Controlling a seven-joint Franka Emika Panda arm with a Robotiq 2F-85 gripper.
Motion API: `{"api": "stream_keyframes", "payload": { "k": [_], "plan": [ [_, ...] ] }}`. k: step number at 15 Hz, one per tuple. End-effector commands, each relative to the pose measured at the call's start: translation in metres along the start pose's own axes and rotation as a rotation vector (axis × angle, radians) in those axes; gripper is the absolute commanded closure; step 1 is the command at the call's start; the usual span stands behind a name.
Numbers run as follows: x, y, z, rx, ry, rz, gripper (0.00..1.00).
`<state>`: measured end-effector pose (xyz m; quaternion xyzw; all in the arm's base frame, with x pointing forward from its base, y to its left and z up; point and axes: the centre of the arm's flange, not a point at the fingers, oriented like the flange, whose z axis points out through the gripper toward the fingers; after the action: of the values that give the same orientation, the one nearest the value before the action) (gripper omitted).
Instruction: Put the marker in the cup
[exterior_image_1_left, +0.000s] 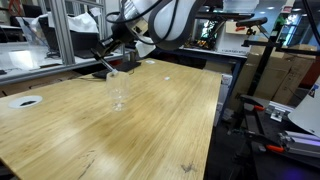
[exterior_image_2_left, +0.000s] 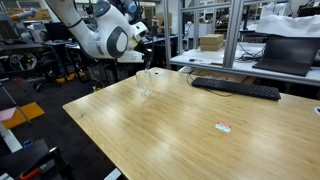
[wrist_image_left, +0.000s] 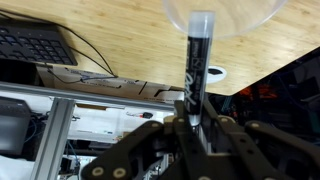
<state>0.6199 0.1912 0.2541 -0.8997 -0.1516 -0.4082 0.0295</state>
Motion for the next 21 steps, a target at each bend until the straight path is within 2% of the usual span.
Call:
{"api": "stream_keyframes", "payload": {
  "k": [1, 7, 8, 10, 16, 17, 21],
  "plan": [
    [-0.046, -0.007, -0.010, -0.010, 0.017, 0.026, 0.95],
    [-0.057, -0.021, -0.011, -0.006, -0.005, 0.041, 0.95],
    [-0.058, -0.022, -0.011, -0.009, -0.006, 0.046, 0.56],
    [-0.060, -0.023, -0.013, -0.016, -0.006, 0.058, 0.49],
    [-0.057, -0.026, -0.017, -0.031, -0.001, 0.061, 0.06],
    [-0.054, -0.026, -0.020, -0.031, -0.005, 0.048, 0.02],
    [-0.046, -0.013, -0.041, -0.078, -0.055, 0.023, 0.00]
  ]
}}
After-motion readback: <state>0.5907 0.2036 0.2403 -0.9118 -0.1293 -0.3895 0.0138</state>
